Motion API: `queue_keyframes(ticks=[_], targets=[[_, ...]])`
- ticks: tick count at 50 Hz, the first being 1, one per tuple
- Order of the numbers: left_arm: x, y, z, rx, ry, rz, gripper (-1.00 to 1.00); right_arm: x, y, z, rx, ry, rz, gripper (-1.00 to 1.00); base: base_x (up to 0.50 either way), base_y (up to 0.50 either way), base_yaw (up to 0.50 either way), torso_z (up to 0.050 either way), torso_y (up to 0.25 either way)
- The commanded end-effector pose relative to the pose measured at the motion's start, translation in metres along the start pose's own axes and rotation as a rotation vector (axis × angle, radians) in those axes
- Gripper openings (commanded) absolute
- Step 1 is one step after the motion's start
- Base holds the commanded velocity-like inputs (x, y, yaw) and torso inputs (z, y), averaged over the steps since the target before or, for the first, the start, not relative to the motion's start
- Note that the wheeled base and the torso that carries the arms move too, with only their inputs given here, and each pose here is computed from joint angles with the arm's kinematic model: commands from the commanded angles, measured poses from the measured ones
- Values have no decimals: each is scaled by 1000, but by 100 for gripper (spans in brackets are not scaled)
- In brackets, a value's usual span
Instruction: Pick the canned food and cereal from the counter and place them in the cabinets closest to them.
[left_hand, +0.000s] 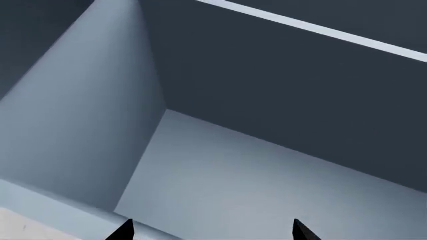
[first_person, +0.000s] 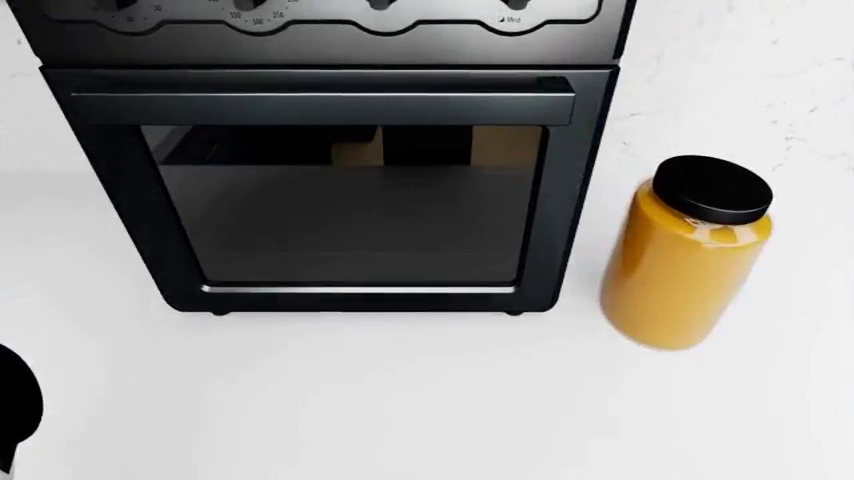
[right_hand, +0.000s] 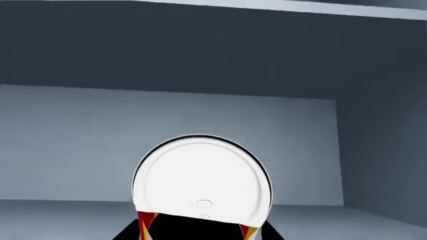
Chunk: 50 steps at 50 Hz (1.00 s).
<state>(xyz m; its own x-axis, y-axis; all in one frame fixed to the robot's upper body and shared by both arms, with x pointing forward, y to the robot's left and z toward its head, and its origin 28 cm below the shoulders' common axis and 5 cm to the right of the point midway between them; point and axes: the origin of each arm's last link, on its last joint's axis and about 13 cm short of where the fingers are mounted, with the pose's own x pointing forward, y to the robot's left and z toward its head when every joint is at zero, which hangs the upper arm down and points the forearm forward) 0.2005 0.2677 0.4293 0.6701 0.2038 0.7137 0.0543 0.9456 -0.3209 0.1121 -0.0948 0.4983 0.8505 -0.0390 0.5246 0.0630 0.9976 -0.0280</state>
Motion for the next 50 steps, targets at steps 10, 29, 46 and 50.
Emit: queue_keyframes(ticks=[10, 29, 46, 50], targets=[[0, 4, 1, -2, -2, 12, 100, 42, 8, 17, -42, 336, 7, -100, 0, 0, 0, 2, 1], [-1, 5, 7, -4, -17, 18, 100, 72, 10, 22, -50, 431, -25, -100, 0, 0, 0, 0, 1], [-1, 5, 6, -4, -15, 19, 100, 103, 10, -5, -97, 712, -39, -100, 1, 0, 0, 0, 0], [-1, 5, 6, -4, -15, 19, 100, 108, 11, -12, -110, 766, -39, -100, 3, 0, 0, 0, 0]])
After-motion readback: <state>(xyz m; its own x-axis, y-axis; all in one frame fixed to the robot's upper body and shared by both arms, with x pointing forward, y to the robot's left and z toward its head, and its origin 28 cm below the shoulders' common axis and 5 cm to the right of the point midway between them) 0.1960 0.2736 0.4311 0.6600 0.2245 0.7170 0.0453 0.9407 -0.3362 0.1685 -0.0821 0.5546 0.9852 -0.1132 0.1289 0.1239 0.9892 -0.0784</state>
